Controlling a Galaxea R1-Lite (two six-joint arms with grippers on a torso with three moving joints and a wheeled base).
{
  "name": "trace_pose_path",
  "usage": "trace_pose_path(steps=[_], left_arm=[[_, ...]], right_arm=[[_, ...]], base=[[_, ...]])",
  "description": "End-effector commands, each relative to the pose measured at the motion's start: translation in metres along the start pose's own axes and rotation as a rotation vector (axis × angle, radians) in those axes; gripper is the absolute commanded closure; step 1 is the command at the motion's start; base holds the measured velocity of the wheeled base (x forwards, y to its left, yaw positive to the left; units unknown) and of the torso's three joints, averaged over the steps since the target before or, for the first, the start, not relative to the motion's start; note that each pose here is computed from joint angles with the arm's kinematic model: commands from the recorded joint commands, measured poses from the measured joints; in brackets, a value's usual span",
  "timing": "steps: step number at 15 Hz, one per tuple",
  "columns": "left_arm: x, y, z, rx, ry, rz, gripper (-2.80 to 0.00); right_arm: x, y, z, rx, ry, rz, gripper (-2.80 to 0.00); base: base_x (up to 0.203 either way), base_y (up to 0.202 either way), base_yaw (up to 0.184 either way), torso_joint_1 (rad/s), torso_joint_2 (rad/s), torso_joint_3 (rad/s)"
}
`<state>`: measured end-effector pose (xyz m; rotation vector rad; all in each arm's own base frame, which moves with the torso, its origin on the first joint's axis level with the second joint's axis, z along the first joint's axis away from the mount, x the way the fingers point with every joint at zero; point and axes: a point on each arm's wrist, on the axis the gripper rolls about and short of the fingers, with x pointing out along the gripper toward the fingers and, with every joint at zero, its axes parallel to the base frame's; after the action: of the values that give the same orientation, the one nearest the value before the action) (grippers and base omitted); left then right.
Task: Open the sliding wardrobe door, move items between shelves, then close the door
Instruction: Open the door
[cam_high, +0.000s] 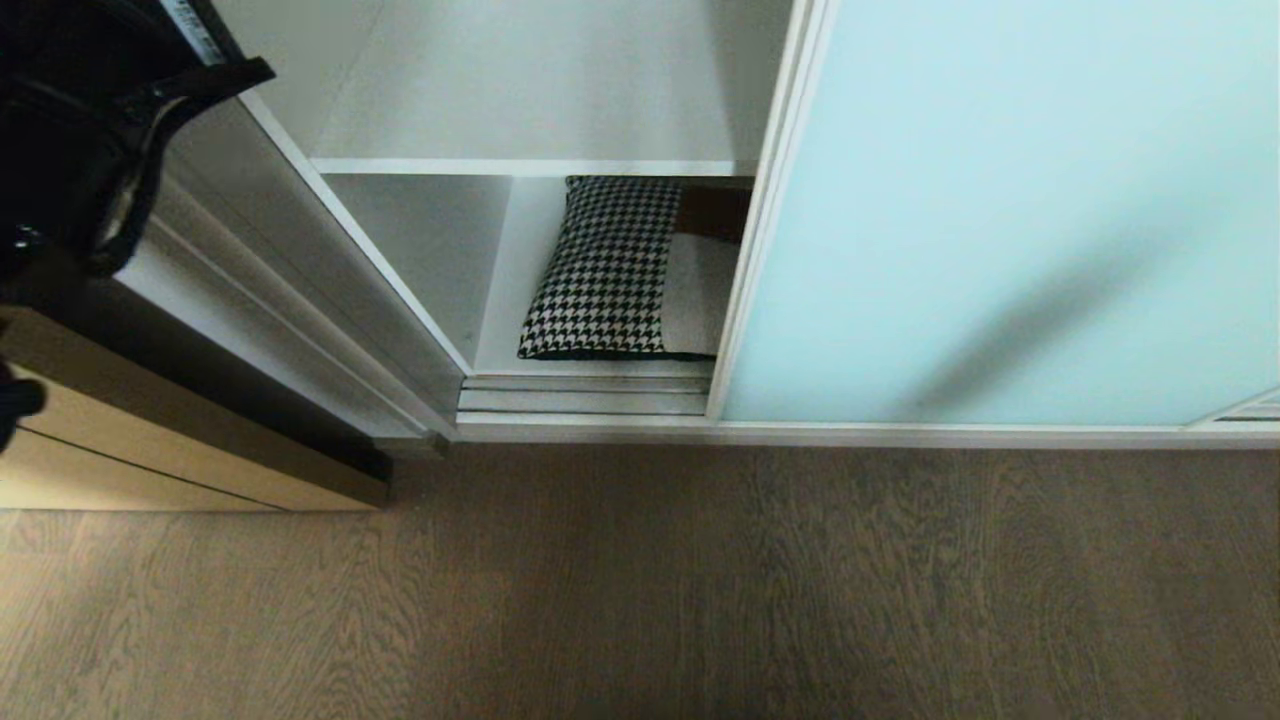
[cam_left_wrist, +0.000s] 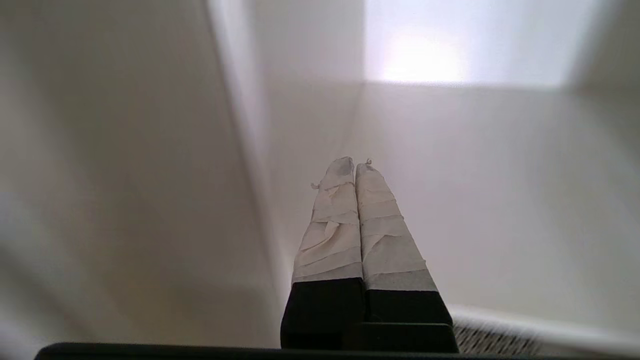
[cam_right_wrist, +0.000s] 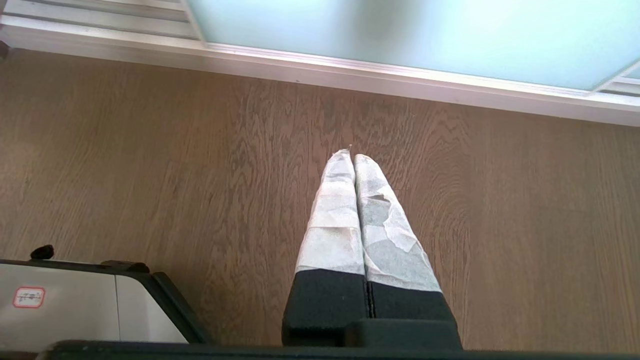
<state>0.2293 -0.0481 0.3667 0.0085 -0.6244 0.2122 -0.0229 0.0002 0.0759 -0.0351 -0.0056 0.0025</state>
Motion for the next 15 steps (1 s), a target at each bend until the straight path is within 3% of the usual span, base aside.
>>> trace_pose_path(steps=[1, 4, 7, 11, 13, 15], left_arm=[[-0.049, 0.037, 0.058, 0.017, -0.028, 0.029, 0.0], [-0.122, 0.072, 0.074, 0.08, 0.093, 0.034, 0.0], [-0.2, 0.1, 0.058, 0.126, 0.209, 0.081, 0.0], [-0.277, 0.119, 0.008, 0.142, 0.343, 0.19, 0.0], [-0.293, 0.12, -0.025, 0.079, 0.404, 0.298, 0.0], [-0.302, 0.12, -0.049, 0.088, 0.463, 0.318, 0.0]], right_arm=[[0.0, 0.0, 0.0, -0.001, -0.001, 0.0, 0.0], [0.0, 0.0, 0.0, 0.0, -0.001, 0.0, 0.0], [0.0, 0.0, 0.0, -0.002, -0.001, 0.001, 0.0], [0.0, 0.0, 0.0, -0.002, -0.001, 0.0, 0.0], [0.0, 0.0, 0.0, 0.0, -0.001, 0.0, 0.0], [0.0, 0.0, 0.0, 0.0, -0.001, 0.0, 0.0]], base=[[0.0, 0.0, 0.0, 0.0, 0.0, 0.0], [0.0, 0.0, 0.0, 0.0, 0.0, 0.0], [0.0, 0.0, 0.0, 0.0, 0.0, 0.0], [0.0, 0.0, 0.0, 0.0, 0.0, 0.0], [0.0, 0.0, 0.0, 0.0, 0.0, 0.0], [0.0, 0.0, 0.0, 0.0, 0.0, 0.0]])
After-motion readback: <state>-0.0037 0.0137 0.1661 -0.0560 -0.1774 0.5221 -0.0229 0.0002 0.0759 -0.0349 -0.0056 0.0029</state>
